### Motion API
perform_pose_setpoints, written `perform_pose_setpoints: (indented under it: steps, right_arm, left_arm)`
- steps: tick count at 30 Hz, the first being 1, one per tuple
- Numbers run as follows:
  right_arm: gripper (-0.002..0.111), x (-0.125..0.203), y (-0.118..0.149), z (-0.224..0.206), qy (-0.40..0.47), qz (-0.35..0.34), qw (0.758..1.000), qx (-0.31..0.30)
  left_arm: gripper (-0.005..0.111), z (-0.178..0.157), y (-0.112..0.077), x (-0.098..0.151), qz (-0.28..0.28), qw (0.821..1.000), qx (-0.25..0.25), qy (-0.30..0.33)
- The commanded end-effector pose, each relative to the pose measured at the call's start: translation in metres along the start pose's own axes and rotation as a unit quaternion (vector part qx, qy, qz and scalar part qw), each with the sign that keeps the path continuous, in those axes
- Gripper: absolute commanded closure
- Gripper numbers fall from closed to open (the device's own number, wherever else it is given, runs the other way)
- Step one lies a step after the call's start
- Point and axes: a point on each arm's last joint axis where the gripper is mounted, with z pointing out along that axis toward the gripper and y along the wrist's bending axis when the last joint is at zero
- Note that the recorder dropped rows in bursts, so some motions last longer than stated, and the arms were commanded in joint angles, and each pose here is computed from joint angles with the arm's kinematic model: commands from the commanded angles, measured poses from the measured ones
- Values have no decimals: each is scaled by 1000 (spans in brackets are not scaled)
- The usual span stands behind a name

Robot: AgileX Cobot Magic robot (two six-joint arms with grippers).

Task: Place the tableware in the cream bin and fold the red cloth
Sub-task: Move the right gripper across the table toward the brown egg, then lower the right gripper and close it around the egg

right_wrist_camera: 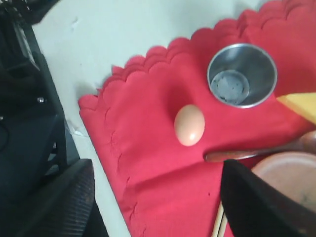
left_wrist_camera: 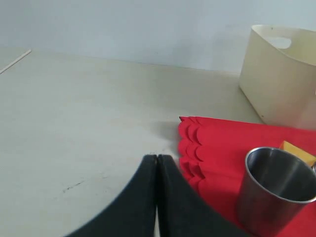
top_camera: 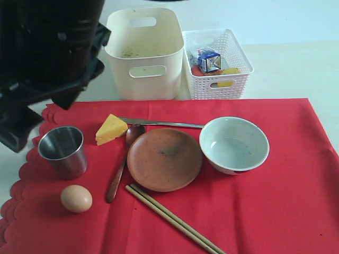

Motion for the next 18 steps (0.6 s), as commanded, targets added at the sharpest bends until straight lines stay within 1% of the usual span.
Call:
perform_pose_setpoints:
  steps: [1, 7, 12, 18]
  right_arm:
    - [41, 12, -3, 17, 36, 9, 999, 0]
    - [41, 21, -6, 37, 69, 19, 997, -6]
    - [41, 22, -8, 66, 99, 28, 994, -23]
    - [41, 22, -16, 101, 115, 23, 993, -22]
  left_arm:
    - [106, 0, 0, 0, 0, 1000, 3, -3]
    - [106, 0, 0, 0, 0, 1000, 3, -3]
    - [106, 0, 0, 0, 0, 1000, 3, -3]
    - [106, 0, 0, 0, 0, 1000, 3, -3]
